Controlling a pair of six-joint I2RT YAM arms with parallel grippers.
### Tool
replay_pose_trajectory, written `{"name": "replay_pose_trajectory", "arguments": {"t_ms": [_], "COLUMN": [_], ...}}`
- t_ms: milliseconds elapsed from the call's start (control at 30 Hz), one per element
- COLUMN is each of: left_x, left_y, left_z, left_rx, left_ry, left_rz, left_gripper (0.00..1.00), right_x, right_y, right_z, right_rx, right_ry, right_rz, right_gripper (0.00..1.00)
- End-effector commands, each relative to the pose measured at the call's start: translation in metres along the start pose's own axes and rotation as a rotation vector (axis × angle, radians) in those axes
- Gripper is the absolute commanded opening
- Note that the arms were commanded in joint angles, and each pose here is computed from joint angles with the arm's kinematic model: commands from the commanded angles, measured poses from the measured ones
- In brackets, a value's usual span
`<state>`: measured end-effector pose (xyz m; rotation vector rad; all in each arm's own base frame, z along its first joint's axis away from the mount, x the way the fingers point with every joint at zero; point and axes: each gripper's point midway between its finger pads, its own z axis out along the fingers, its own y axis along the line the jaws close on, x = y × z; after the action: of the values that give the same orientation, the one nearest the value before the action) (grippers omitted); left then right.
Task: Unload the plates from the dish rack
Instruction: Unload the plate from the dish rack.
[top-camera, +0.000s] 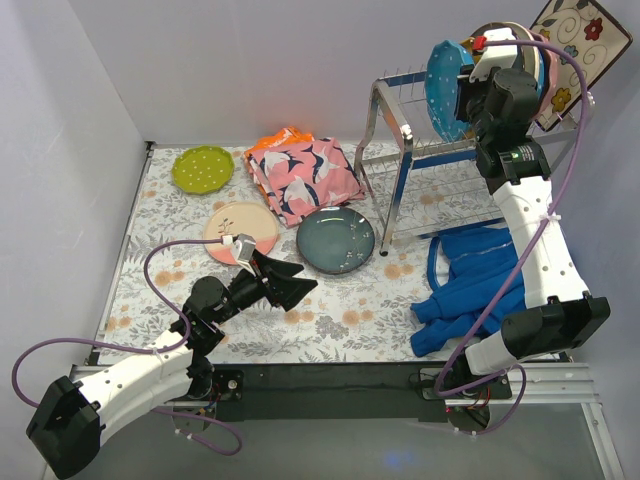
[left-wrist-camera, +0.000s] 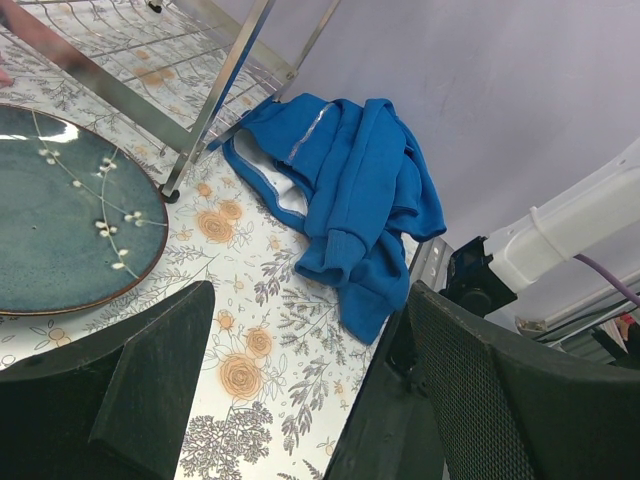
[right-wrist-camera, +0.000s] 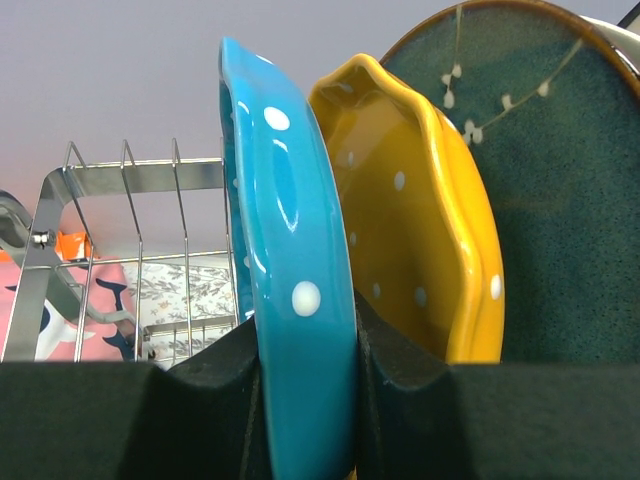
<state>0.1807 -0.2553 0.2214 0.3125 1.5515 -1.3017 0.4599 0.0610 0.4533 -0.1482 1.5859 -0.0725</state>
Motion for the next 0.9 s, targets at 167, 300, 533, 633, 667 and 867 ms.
{"name": "replay_pose_trajectory", "arguments": {"t_ms": [167,300,533,633,667,867], "left_x": [-0.006,-0.006,-0.005,-0.004,-0.004,-0.004], "left_y": [-0.002,-0.002,-0.002,0.000,-0.001,0.000], "left_z": [0.001,0.001,0.001,0.001,0.002,0.002], "left_rx": [-0.003,-0.002,0.000,-0.007,-0.004,-0.005], "left_ry": [-0.018,-0.019,-0.014,-0.014,-0.013,-0.012], "left_rz": [0.015,0.014,0.012,0.011,0.011,0.010], "left_gripper": [0.77,0.77,0.77,0.77,0.77,0.77], "right_x": [-0.139,-0.144,-0.152,-0.156,-0.157,-0.161], "right_y": [-0.002,0.001,-0.006,-0.011,-0.013,-0.018], "right_z": [-0.043,-0.042,-0.044,-0.047,-0.047,-0.053], "right_rx": [-0.052,-0.064,-0.032,-0.008,0.002,0.023], "right_ry": [-0.426,-0.447,-0.466,-0.477,-0.478,-0.492], "right_rz": [0.104,0.093,0.095,0.114,0.119,0.123], "right_gripper": [0.01,0.01,0.01,0.01,0.01,0.01]}}
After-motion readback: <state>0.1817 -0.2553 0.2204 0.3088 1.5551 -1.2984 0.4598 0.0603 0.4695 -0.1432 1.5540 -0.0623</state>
